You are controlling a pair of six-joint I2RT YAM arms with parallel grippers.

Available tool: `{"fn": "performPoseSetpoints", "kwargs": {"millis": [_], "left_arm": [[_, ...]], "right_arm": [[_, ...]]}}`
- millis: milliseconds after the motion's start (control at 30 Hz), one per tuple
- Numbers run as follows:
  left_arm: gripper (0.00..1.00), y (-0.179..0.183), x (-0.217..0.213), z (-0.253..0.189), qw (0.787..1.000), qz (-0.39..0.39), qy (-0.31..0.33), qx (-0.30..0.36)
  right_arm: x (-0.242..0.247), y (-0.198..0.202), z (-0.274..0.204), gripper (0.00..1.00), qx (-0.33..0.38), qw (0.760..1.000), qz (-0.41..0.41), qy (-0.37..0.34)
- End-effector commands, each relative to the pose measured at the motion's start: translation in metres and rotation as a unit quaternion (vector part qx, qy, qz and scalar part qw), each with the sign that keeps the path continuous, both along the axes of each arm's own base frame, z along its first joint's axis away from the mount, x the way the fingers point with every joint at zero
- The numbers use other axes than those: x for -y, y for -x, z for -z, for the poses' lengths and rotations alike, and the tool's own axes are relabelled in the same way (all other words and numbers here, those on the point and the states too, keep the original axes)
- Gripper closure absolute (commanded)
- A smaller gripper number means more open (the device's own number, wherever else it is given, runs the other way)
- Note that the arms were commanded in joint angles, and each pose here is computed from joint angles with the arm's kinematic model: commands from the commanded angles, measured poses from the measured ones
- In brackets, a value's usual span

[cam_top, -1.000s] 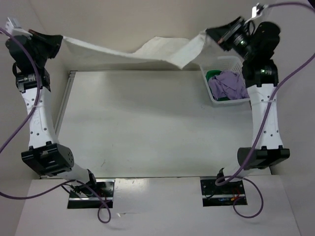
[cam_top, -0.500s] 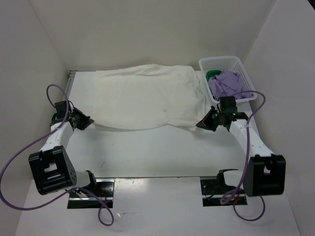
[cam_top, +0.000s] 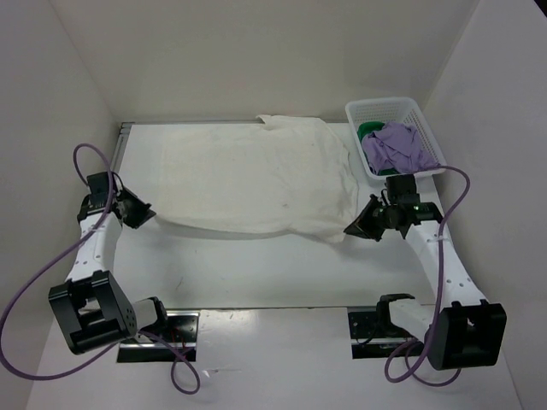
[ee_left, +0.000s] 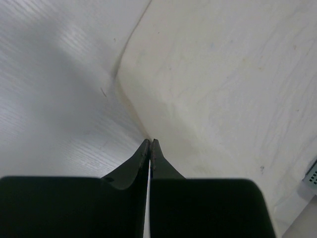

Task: Fold and stack the t-shirts
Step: Grap the side of the flattened tshirt closest away from the robot with both arms, then fold the flattened tshirt in 1/3 of the way

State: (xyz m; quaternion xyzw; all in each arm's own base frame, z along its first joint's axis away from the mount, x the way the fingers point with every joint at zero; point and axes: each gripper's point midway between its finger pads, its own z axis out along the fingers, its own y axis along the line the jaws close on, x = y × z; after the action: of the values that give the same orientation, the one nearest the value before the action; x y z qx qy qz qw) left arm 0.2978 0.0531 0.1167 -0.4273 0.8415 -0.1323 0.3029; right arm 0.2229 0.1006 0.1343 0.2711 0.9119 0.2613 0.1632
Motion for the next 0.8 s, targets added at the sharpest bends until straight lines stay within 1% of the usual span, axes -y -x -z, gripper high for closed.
{"fn": "performPoseSetpoints", "kwargs": {"millis": [0, 33, 67, 100, 133, 200, 233, 267, 300, 333, 367, 400, 433, 467, 500, 533, 600, 700, 767], "left_arm": [[1.00, -0.024, -0.009, -0.006, 1.000, 0.002, -0.006, 0.027], [1.00, -0.031, -0.011, -0.007, 1.000, -0.004, -0.003, 0.031], [1.00, -0.034, -0.013, 0.004, 1.000, -0.004, 0.001, 0.019], [1.00, -0.044, -0.016, 0.000, 0.999, -0.008, 0.000, 0.032], [1.00, -0.054, -0.018, 0.000, 0.999, -0.010, 0.006, 0.037], [1.00, -0.064, -0.022, 0.002, 0.999, -0.013, 0.008, 0.040], [1.00, -0.069, -0.023, 0.010, 0.999, -0.018, 0.015, 0.031], [1.00, -0.077, -0.027, 0.006, 0.999, -0.018, 0.012, 0.038], [1.00, -0.080, -0.027, 0.009, 0.999, -0.018, 0.014, 0.035], [1.00, -0.085, -0.029, 0.010, 0.999, -0.022, 0.016, 0.038], [1.00, -0.089, -0.031, 0.017, 0.999, -0.022, 0.019, 0.032], [1.00, -0.096, -0.034, 0.013, 0.999, -0.022, 0.016, 0.039], [1.00, -0.099, -0.034, 0.021, 0.999, -0.027, 0.023, 0.029], [1.00, -0.103, -0.036, 0.022, 0.999, -0.026, 0.022, 0.032], [1.00, -0.108, -0.038, 0.021, 0.999, -0.026, 0.021, 0.036], [1.00, -0.115, -0.040, 0.023, 0.999, -0.030, 0.025, 0.034], [1.00, -0.121, -0.042, 0.031, 0.999, -0.034, 0.029, 0.029], [1.00, -0.130, -0.046, 0.035, 0.999, -0.034, 0.030, 0.026], [1.00, -0.131, -0.048, 0.048, 0.999, -0.037, 0.032, 0.012]], "right_arm": [[-0.002, -0.036, -0.026, 1.00, 0.054, 0.998, 0.008, -0.014], [-0.004, -0.056, -0.031, 1.00, 0.071, 0.997, 0.005, -0.020], [-0.006, -0.067, -0.036, 1.00, 0.078, 0.997, 0.007, -0.027], [-0.005, -0.079, -0.038, 1.00, 0.085, 0.996, 0.010, -0.023], [-0.005, -0.102, -0.043, 1.00, 0.094, 0.995, 0.013, -0.020], [-0.004, -0.126, -0.047, 1.00, 0.109, 0.994, 0.012, -0.014], [-0.003, -0.145, -0.041, 1.00, 0.103, 0.995, 0.015, -0.009], [-0.003, -0.155, -0.039, 1.00, 0.100, 0.995, 0.012, -0.007], [-0.003, -0.173, -0.049, 1.00, 0.118, 0.993, 0.012, -0.007], [-0.001, -0.184, -0.045, 1.00, 0.119, 0.993, 0.018, 0.000], [0.000, -0.196, -0.028, 1.00, 0.099, 0.995, 0.021, 0.006], [0.002, -0.212, -0.038, 1.00, 0.117, 0.993, 0.020, 0.011], [0.006, -0.222, -0.035, 1.00, 0.117, 0.993, 0.028, 0.022], [0.012, -0.231, -0.032, 1.00, 0.118, 0.992, 0.033, 0.030], [0.012, -0.240, -0.021, 1.00, 0.105, 0.993, 0.033, 0.031], [0.014, -0.254, -0.032, 1.00, 0.122, 0.991, 0.038, 0.036], [0.015, -0.272, -0.027, 1.00, 0.120, 0.991, 0.041, 0.041], [0.017, -0.296, -0.015, 1.00, 0.119, 0.991, 0.046, 0.048], [0.019, -0.305, -0.009, 1.00, 0.116, 0.991, 0.045, 0.055]]}}
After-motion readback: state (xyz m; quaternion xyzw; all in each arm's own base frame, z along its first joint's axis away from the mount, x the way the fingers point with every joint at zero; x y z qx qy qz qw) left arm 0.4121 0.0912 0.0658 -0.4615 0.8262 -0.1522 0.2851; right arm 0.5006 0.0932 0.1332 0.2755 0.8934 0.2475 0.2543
